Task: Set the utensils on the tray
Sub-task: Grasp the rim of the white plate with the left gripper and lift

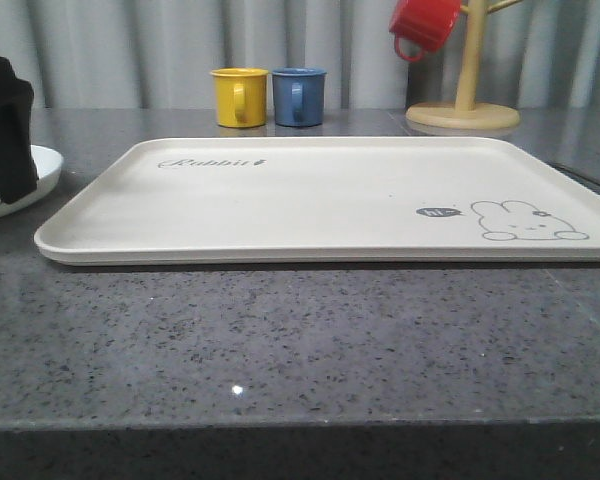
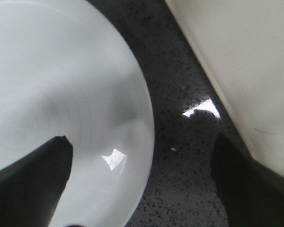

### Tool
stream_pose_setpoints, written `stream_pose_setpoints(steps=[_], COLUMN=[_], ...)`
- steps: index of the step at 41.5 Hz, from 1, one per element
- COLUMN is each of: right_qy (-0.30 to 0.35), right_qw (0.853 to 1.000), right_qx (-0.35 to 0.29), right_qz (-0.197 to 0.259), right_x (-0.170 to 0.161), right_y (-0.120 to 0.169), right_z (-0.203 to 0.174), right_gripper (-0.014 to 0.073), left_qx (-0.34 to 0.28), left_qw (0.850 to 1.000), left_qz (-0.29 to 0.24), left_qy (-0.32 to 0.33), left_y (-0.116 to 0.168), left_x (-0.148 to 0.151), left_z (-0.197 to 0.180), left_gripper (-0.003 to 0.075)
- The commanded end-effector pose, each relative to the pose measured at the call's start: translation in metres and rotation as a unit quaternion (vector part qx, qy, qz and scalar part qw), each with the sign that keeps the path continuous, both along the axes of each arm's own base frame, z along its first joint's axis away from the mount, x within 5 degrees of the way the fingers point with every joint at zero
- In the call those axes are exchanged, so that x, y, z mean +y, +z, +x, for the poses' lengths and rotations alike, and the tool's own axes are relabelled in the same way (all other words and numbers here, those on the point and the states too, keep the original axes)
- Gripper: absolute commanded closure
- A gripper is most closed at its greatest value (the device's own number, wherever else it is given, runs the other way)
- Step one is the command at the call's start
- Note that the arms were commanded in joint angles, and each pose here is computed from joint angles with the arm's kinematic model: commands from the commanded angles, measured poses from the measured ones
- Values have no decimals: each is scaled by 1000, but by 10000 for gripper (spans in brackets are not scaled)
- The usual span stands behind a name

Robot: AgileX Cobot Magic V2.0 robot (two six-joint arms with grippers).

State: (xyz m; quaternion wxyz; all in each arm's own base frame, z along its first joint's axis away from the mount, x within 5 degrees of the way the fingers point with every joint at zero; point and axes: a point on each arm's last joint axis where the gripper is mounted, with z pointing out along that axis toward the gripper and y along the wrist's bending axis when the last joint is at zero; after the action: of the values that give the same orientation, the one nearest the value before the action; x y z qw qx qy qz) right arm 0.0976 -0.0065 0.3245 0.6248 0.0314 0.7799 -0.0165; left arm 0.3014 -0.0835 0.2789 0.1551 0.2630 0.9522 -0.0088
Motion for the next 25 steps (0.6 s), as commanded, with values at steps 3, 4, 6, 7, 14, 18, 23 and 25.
stream_pose_setpoints(steps=[3,4,6,7,14,18,23,25], right_qy=[-1,-1,-1,-1,-1,-1,-1,-1], right_qw=[998,998,998,998,998,998,998,998], right_qx=[-54,-54,-54,-54,-54,-54,-54,-54], right_qz=[-11,-11,-11,-11,-11,-11,-11,-11], right_x=[0,0,0,0,0,0,0,0], right_y=[19,19,19,19,19,19,19,19], right_z=[2,2,2,2,2,2,2,2], right_gripper=[36,36,36,36,36,36,36,36], left_qx=[-20,-17,-15,-14,-14,-13,-4,4], left_qw=[1000,1000,1000,1000,1000,1000,1000,1000], left_qz=[-4,-3,-3,-3,-2,1,3,7], left_qy=[-4,-4,-4,-4,-4,-5,-5,-6], left_y=[8,6,5,4,4,3,-2,-5], left_x=[-3,-4,-4,-4,-4,-4,-4,-4], left_z=[5,6,7,7,7,8,10,10], left_gripper=[206,223,268,290,453,526,553,554])
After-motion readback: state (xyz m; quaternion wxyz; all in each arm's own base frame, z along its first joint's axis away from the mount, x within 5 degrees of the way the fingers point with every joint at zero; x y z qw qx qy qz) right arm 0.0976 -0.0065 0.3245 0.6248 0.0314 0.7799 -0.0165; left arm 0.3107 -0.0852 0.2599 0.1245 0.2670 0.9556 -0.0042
